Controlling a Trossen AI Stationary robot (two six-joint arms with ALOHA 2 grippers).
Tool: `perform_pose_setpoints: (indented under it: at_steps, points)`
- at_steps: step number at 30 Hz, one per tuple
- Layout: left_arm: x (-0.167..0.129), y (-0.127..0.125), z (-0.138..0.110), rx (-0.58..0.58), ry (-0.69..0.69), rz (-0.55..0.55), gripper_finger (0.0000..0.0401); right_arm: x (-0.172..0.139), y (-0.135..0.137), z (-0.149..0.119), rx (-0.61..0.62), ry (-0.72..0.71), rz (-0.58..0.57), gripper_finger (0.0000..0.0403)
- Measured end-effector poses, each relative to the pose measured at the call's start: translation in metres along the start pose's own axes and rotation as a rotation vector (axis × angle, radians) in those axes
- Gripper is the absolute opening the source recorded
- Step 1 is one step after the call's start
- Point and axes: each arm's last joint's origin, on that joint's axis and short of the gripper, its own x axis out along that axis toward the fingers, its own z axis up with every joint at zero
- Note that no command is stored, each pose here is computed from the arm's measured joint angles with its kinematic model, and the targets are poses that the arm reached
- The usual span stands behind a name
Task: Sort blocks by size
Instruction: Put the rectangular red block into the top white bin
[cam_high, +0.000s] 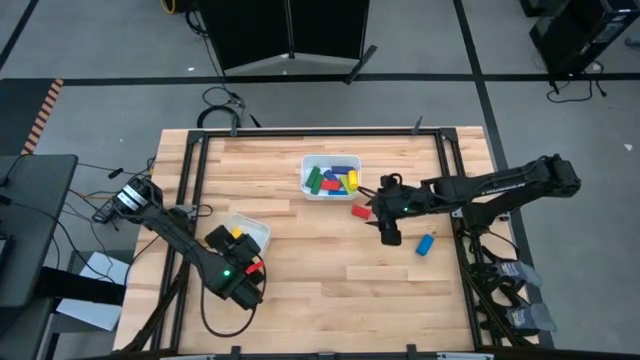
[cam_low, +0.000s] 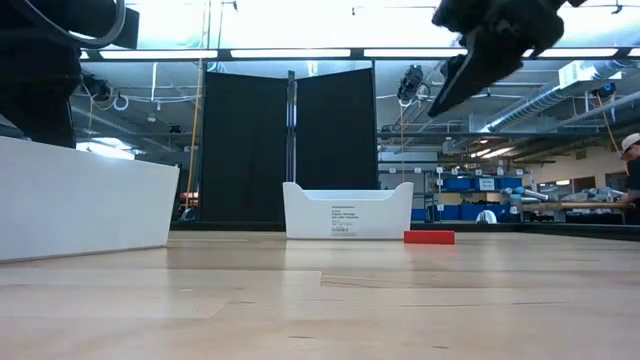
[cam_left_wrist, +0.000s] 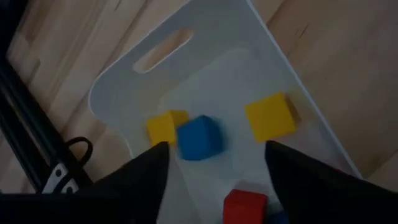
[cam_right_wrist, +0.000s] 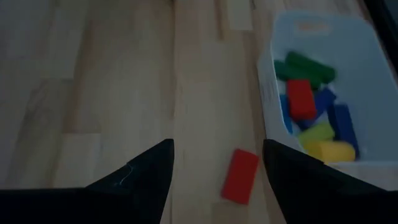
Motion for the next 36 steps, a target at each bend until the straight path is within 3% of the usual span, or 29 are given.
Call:
perform_pose_setpoints:
  at_steps: [5,10,16,22,36]
  points:
    - [0.0,-0.001,0.0,-0.011,-0.001,-0.008,0.0325,0.019,0.001,-0.024,0.052,0.001,-0.025,0.0257]
    - [-0.008,-0.008,0.0,-0.02,-0.096,-0.063,0.0349,0.042,-0.007,-0.059,0.154,-0.023,-0.091,0.0257]
    - [-0.026,-0.013,-0.002,-0.018,-0.344,-0.104,0.0345,0.059,-0.014,-0.094,0.254,-0.063,-0.136,0.0257]
    - [-0.038,-0.017,-0.002,-0.041,-0.507,-0.131,0.0335,0.075,-0.012,-0.107,0.265,-0.042,-0.151,0.0257]
    - [-0.041,-0.017,-0.002,-0.048,-0.567,-0.129,0.0325,0.113,-0.009,-0.118,0.291,-0.023,-0.21,0.024]
